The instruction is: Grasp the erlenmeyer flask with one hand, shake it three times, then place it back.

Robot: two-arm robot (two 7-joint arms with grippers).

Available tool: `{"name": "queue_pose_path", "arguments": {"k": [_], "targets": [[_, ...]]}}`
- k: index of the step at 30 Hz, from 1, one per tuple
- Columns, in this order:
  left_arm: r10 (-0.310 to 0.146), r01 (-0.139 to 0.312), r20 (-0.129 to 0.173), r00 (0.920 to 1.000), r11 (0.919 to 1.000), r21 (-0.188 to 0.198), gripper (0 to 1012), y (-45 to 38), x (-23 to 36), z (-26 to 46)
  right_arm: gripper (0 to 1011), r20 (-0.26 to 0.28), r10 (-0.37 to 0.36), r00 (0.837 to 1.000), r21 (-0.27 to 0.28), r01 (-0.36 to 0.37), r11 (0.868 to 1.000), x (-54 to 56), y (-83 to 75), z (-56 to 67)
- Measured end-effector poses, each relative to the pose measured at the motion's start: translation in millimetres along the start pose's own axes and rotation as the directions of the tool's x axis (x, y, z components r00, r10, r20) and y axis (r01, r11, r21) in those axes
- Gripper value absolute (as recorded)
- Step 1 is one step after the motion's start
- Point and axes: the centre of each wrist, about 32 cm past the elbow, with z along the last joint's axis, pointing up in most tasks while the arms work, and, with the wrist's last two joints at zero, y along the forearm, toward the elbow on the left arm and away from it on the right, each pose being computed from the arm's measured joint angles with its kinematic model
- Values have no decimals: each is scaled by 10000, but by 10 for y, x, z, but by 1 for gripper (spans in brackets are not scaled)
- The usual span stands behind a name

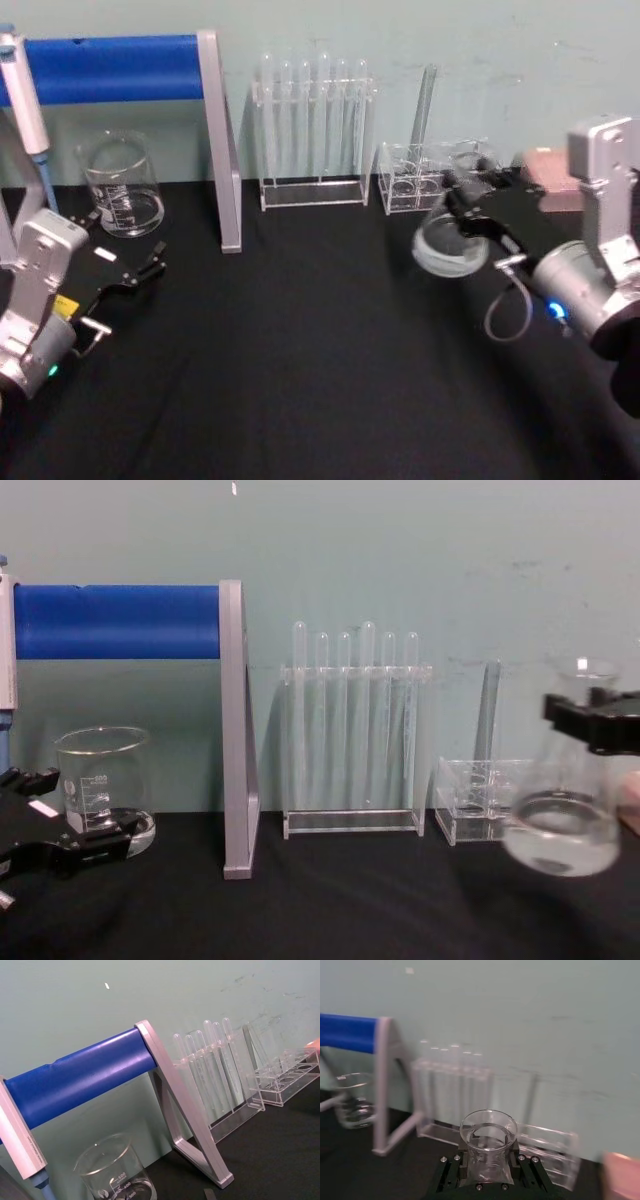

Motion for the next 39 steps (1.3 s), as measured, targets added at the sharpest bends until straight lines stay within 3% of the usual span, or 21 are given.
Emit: {"name": "queue_pose_path", "arguments": {"k": [5, 8, 9, 13, 18, 21, 27, 31, 39], "targets": [[0, 0, 0, 10000, 10000, 0, 1001, 0, 0, 0, 453, 156, 1170, 9930, 79, -1172, 9931, -132, 104, 11], [0, 0, 0, 10000, 10000, 0, 1001, 0, 0, 0, 453, 275, 2162, 9760, 128, -2166, 9762, -250, 196, 17], [0, 0, 0, 10000, 10000, 0, 1001, 0, 0, 0, 453, 275, 2162, 9760, 128, -2166, 9762, -250, 196, 17], [0, 0, 0, 10000, 10000, 0, 1001, 0, 0, 0, 453, 363, 3063, 9512, 176, -3071, 9515, -361, 284, 30], [-1, 1, 0, 10000, 10000, 1, 1001, 0, 0, 0, 453, 376, 3599, 9322, 186, -3608, 9325, -434, 352, 29], [0, 0, 0, 10000, 10000, 0, 1000, 0, 0, 0, 453, 356, 3685, 9289, 195, -3693, 9291, -447, 372, 29], [0, 0, 0, 10000, 10000, 0, 1001, 0, 0, 0, 453, 263, 3359, 9415, 207, -3365, 9415, -406, 400, 25], [0, 0, 0, 10000, 10000, 0, 1001, 0, 0, 0, 453, 195, 2627, 9647, 241, -2631, 9645, -305, 376, 26], [0, 0, 0, 10000, 10000, 0, 1001, 0, 0, 0, 453, 86, 1045, 9945, 219, -1047, 9943, -96, 256, 22]]}}
